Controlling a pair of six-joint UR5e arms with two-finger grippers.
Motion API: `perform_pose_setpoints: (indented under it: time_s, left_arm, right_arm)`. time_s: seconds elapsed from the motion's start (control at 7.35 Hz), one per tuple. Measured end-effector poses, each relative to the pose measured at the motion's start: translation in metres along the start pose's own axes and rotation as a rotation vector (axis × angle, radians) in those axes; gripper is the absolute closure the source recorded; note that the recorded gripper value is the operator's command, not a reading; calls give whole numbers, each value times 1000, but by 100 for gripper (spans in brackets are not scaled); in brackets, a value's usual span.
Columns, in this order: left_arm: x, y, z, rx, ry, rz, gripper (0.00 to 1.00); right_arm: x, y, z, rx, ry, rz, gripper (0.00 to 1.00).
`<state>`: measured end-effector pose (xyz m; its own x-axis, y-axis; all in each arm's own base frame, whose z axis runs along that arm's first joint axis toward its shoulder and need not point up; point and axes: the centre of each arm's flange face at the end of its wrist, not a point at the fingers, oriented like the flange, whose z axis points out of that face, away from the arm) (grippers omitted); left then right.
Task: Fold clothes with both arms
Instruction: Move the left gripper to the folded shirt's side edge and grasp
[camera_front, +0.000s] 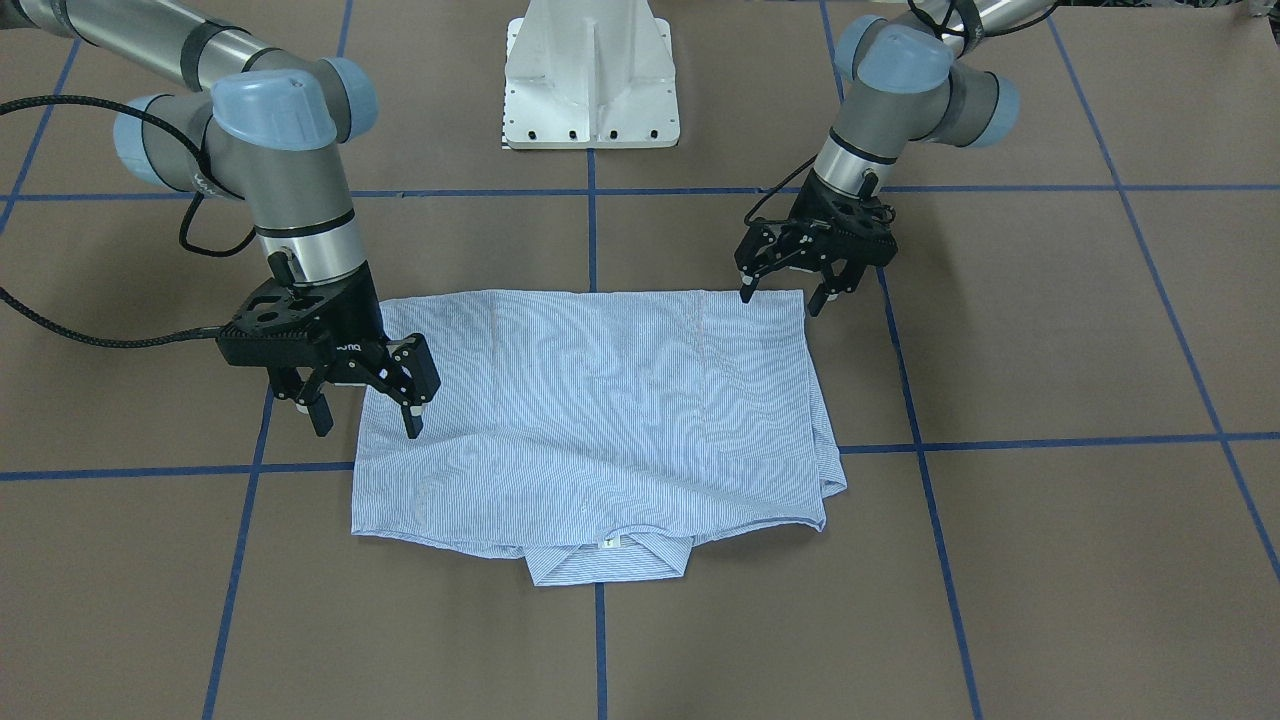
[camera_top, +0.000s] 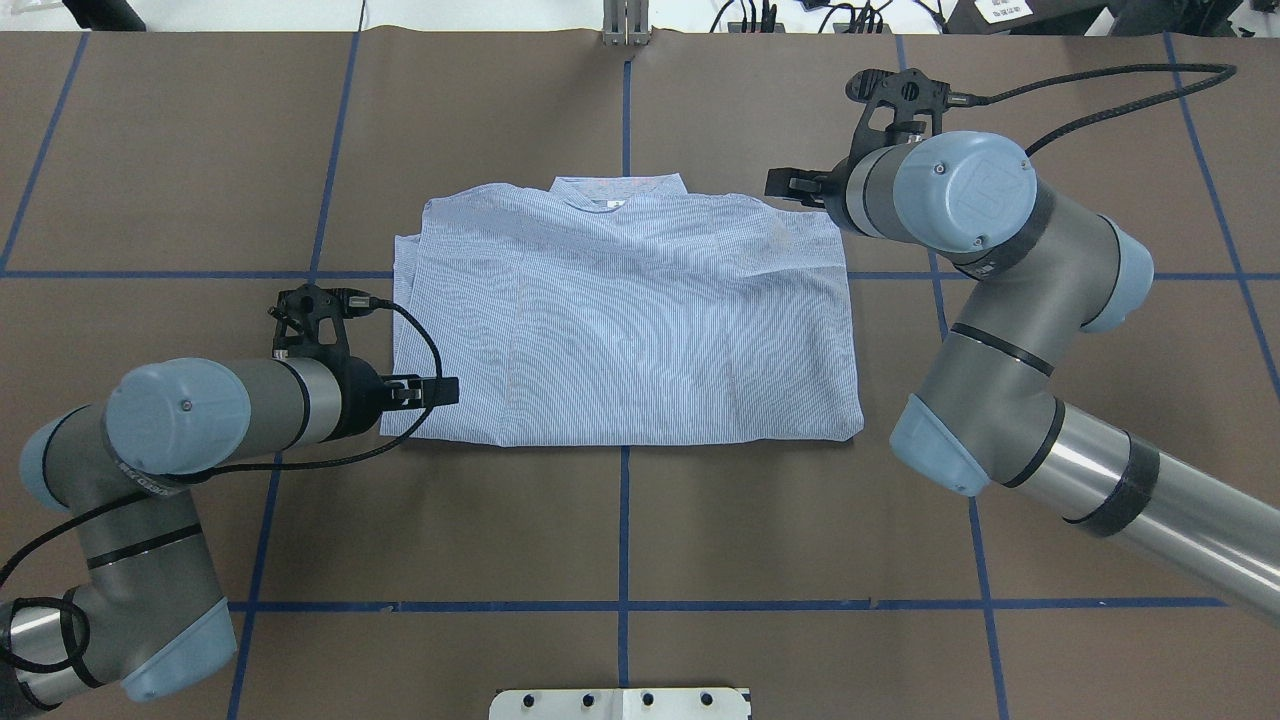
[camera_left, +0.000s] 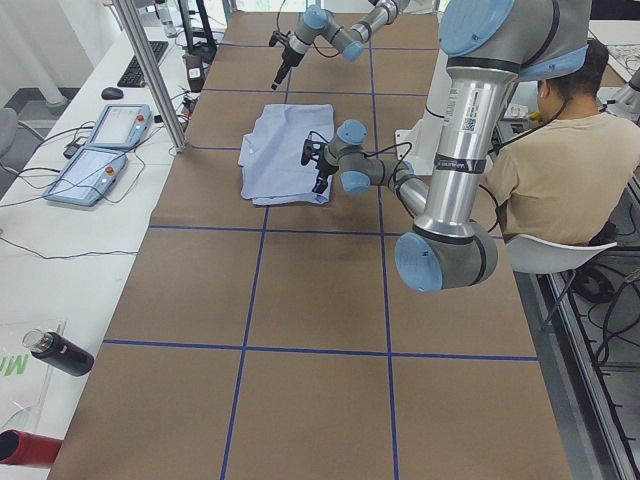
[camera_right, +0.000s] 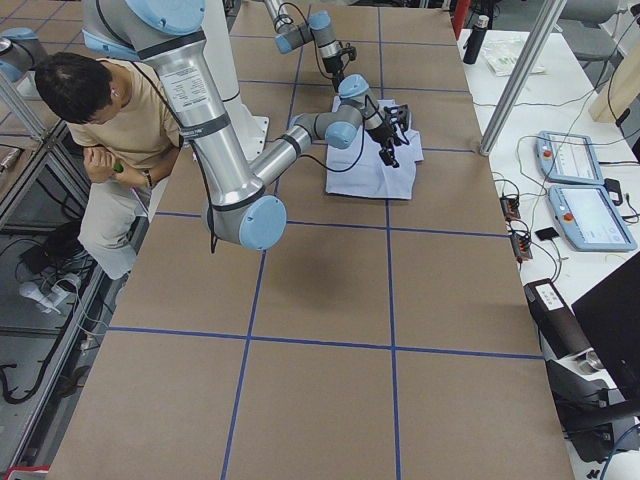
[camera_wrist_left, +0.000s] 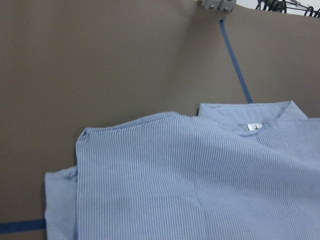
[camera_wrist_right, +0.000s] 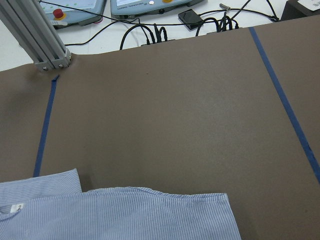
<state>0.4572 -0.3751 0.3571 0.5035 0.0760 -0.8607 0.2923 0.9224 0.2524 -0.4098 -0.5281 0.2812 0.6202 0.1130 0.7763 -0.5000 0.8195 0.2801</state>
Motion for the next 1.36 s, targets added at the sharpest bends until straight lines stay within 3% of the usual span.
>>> perform_pose_setpoints:
  time_s: [0.27,0.54,0.68,0.82,1.36]
  left_arm:
    - [-13,13,8,-4,-30,-2,16]
    - [-21,17,11,-4,-45,-1,59]
    - [-21,21,11,-8,-45,-7,87]
    - [-18,26,12,-17,-40,-22,100]
    - [-16,35,7,-26,-25,-40,100]
  right_arm:
    - [-1,1,0,-1,-1,-1,0]
    - [-1,2,0,-2,-2,-2,0]
    - [-1,3,0,-2,-2,-3,0]
    - [-2,3,0,-3,-2,-3,0]
    - [-2,6,1,-5,-1,-7,0]
